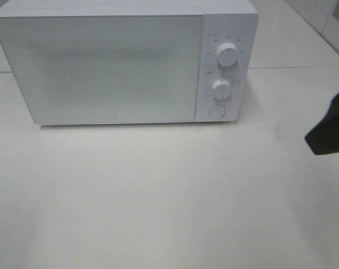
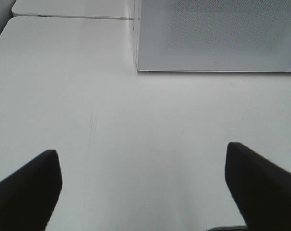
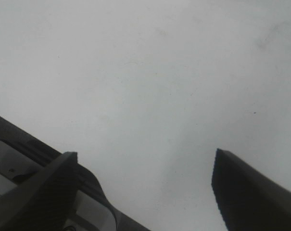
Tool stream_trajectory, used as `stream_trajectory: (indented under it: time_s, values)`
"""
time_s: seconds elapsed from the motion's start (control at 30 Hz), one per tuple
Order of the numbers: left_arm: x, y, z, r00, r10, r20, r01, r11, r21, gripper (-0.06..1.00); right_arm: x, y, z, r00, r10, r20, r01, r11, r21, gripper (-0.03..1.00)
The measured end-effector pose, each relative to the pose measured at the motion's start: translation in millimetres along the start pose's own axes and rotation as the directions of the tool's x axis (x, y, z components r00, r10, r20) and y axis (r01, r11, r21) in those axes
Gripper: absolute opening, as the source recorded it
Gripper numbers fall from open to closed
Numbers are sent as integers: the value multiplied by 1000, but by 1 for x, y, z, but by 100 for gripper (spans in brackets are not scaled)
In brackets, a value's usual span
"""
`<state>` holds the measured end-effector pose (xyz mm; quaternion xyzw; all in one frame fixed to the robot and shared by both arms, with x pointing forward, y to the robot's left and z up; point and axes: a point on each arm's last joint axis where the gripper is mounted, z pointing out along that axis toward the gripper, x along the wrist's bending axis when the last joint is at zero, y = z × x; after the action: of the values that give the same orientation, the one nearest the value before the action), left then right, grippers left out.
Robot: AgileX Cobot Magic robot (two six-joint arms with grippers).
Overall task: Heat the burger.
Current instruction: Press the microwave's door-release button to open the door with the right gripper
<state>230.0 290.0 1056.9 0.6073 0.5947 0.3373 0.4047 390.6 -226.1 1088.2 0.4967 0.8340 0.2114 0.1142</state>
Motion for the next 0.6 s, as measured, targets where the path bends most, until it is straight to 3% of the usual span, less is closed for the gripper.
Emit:
stream_trajectory:
  time_s: [0.27, 0.6]
  values:
    - [0, 0, 0, 1000, 0, 0, 0, 1000, 0, 84, 3, -58, -33, 997, -48, 53, 56, 983, -172, 75]
    - [0, 0, 0, 1000, 0, 0, 0, 1000, 0, 84, 4, -116, -36, 996, 27, 83, 0, 951, -310, 75]
